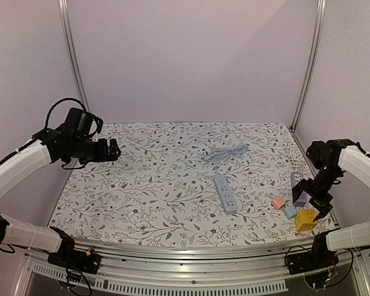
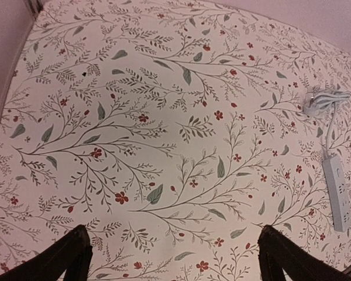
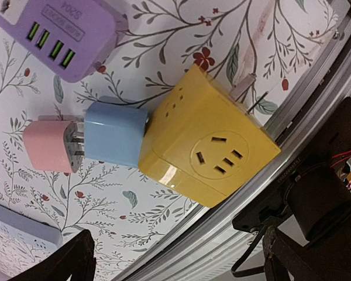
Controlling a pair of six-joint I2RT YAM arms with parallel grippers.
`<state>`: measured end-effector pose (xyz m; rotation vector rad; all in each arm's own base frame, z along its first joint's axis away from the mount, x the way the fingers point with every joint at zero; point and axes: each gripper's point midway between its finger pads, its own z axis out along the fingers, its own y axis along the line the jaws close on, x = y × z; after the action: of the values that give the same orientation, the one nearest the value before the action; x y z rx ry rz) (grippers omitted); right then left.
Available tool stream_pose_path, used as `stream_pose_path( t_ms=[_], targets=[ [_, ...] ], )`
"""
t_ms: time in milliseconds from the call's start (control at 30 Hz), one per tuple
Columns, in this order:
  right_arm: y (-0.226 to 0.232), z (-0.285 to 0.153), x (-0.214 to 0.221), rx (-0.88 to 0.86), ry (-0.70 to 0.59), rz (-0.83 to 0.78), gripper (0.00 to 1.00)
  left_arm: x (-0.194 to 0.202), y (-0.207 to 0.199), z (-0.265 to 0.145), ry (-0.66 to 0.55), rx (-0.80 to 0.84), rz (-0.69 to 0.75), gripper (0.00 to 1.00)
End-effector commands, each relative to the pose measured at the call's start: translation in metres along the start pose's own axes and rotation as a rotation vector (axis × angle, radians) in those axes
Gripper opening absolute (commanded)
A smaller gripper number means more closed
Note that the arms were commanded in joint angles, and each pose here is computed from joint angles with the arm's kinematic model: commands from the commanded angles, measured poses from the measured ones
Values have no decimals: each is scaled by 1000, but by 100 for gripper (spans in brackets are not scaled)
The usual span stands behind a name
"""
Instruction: Insert the plug
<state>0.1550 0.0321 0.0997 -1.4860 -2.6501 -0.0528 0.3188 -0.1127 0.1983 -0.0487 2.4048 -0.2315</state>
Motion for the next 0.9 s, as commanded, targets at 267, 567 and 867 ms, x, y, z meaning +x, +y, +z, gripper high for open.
stream_pose_path(
  t_ms=[267,567,867],
  targets=[
    [-14,11,-13,8,13,470,99,-5,-4,-12,-33,20,17,99],
    [-15,27,-34,-34,7,585,99,-6,1,-22,-50,8,1,100],
    [-6,52,-44,-78,29,577,93,-3,3,-26,-43,3,-2,99]
  ],
)
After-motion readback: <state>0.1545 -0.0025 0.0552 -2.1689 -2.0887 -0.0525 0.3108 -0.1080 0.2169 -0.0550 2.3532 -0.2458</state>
